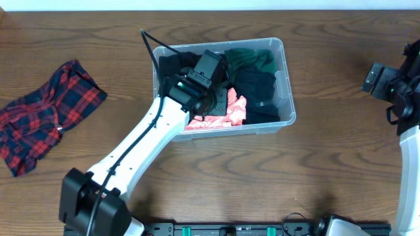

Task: Pack container
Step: 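Lower the pink garment into the bin's center and release, then move the left gripper to the plaid shirt and grasp it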

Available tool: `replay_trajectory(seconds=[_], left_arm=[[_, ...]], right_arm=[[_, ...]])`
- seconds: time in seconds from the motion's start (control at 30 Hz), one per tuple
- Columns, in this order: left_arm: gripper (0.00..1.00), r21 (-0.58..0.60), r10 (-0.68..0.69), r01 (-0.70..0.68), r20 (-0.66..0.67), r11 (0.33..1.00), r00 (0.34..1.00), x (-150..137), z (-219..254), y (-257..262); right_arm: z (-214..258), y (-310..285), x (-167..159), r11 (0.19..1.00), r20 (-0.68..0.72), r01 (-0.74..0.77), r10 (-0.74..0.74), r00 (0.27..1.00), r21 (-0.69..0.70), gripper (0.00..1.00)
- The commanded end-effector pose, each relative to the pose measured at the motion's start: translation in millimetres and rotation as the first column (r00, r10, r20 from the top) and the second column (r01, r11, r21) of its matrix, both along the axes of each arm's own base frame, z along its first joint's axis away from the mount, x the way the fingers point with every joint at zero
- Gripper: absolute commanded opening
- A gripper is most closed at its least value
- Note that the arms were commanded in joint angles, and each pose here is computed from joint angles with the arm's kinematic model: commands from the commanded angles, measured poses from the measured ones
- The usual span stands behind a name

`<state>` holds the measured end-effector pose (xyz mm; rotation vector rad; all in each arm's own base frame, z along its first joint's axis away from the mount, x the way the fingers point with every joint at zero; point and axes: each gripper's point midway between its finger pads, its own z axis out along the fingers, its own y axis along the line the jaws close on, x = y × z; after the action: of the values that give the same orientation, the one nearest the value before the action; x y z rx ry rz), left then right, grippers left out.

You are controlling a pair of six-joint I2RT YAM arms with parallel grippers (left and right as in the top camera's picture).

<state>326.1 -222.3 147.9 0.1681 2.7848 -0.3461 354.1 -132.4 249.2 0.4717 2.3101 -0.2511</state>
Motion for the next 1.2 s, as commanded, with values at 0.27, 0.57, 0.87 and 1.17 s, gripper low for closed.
replay_trajectory(seconds=[0.27,0.57,0.87,1.17], left_arm=[[0.11,0.005,-0.037,0.040,-0.220,0.999,0.975,-26,-65,-12],[0.11,-0.007,-0.046,0.045,-0.193,0.999,0.980,-16,-70,-18],[0.12,-0.087,0.024,-0.022,0.023,0.996,0.999,31,9,10],[0.11,-0.066,0.428,-0.425,0.223,0.903,0.876,69,77,175]], right_arm=[[0,-1,0,1.000,0.000,0.007,-0.007,1.000,0.005,0.99],[0,-1,0,1.000,0.000,0.007,-0.007,1.000,0.005,0.99],[0,-1,0,1.000,0.000,0.007,-0.007,1.000,0.005,0.99],[0,-1,0,1.000,0.000,0.007,-0.007,1.000,0.005,0.99]])
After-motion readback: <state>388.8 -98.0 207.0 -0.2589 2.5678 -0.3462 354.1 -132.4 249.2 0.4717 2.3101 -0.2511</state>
